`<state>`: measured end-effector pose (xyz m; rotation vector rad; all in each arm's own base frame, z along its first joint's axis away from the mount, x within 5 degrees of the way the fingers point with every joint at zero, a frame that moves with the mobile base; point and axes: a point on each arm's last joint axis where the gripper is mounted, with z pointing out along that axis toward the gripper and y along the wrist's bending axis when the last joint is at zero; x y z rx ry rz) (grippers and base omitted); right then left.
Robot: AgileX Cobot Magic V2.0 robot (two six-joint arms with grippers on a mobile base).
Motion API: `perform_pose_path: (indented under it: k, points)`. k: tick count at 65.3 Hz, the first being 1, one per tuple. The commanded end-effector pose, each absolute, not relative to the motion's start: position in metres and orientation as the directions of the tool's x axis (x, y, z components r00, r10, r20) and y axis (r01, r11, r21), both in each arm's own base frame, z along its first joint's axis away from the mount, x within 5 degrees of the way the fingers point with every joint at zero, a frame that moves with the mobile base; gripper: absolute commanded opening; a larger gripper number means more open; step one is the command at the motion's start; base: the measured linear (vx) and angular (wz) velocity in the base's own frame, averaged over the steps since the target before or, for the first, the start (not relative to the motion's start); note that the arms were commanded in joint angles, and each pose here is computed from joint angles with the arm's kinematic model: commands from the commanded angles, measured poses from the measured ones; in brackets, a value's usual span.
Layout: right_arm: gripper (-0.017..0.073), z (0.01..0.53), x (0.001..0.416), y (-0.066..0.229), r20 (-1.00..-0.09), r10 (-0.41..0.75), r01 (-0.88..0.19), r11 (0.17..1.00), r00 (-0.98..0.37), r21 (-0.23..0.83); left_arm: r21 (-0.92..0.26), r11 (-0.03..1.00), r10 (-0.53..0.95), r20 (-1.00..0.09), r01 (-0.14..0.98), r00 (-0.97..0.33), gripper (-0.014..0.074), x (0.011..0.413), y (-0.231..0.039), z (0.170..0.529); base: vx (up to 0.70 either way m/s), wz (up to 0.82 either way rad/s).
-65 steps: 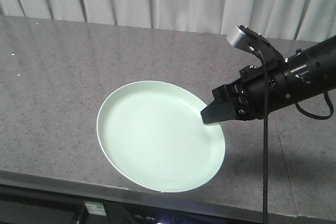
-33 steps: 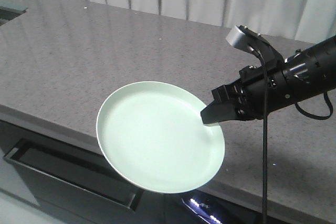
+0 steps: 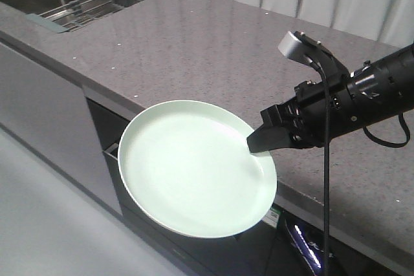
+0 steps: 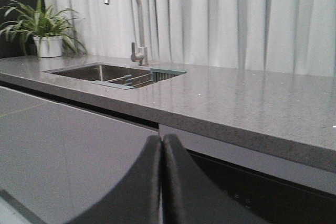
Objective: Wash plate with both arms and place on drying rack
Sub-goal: 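Hold the plate in the right gripper while the base turns away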
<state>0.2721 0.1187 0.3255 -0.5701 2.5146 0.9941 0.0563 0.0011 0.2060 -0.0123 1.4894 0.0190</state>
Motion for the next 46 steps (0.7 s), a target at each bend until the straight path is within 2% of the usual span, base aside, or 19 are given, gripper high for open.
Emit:
perform_pose_path:
  k: [1,46]
  points:
    - [-0.0009,0.3474,0.267,0.1197,-0.545,-0.183,-0.521,0.637,-0.818,0.568,-0.009,1.0,-0.007,-0.981,-0.011,0.195,-0.0006,0.0527,0.0006,0.2223,-0.09,0.5]
    - [-0.0009,0.3474,0.267,0.1197,-0.545,-0.183,-0.521,0.637,-0.818,0.568,-0.009,1.0,-0.007,-0.981,-0.011,0.195,-0.0006,0.0527,0.0006,0.2223,-0.1,0.48]
